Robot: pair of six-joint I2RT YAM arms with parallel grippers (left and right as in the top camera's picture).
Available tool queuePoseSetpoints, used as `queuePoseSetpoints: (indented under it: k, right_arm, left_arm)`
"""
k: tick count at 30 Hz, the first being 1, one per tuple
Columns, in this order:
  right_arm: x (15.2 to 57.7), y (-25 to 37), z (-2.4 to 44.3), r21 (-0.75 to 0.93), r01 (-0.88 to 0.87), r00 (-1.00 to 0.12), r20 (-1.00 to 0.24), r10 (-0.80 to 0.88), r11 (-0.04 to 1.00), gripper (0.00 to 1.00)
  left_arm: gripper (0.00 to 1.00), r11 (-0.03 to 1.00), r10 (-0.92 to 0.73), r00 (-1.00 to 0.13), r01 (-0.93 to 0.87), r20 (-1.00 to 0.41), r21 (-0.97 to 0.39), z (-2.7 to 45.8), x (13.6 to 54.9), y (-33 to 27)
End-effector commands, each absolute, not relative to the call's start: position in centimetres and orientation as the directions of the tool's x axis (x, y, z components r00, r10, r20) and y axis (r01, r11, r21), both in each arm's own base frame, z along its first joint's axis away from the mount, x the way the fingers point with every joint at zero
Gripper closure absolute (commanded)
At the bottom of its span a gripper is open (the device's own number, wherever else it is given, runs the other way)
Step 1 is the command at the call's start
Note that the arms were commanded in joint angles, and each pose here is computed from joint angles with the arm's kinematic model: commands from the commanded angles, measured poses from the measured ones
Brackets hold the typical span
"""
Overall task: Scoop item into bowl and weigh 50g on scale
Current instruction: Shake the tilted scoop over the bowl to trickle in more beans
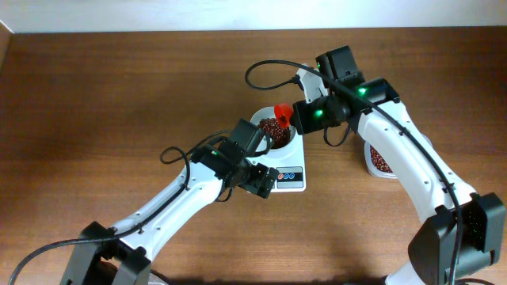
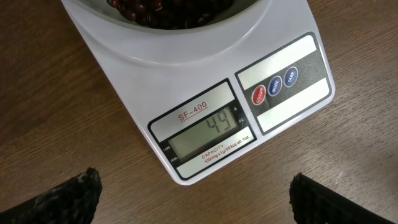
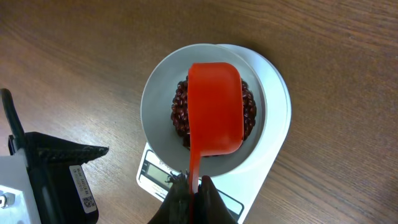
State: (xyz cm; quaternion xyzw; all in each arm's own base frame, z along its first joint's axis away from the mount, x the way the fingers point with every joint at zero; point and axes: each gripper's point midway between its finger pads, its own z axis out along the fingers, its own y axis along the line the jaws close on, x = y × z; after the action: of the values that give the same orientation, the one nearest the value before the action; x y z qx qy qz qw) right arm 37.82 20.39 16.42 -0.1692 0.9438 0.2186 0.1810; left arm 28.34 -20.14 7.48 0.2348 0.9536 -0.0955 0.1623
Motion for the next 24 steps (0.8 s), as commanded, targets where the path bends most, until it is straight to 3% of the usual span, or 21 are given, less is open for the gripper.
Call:
queuePoseSetpoints:
  k: [1, 24]
  right_arm:
    - [38.29, 20.54, 17.34, 0.359, -0.398, -0.871, -0.436, -0.225, 0.844, 0.96]
    - [38.42, 20.59, 17.42, 0.358, -0.400, -0.869, -0.442, -0.224, 0.844, 0.96]
  left_arm:
    - [0.01, 0.878, 0.401, -0.833, 0.468, -0.382, -0.101, 8.32, 28.88, -20.13]
    - [0.01, 0.878, 0.401, -0.833, 0.468, -0.382, -0.101, 8.32, 28.88, -20.12]
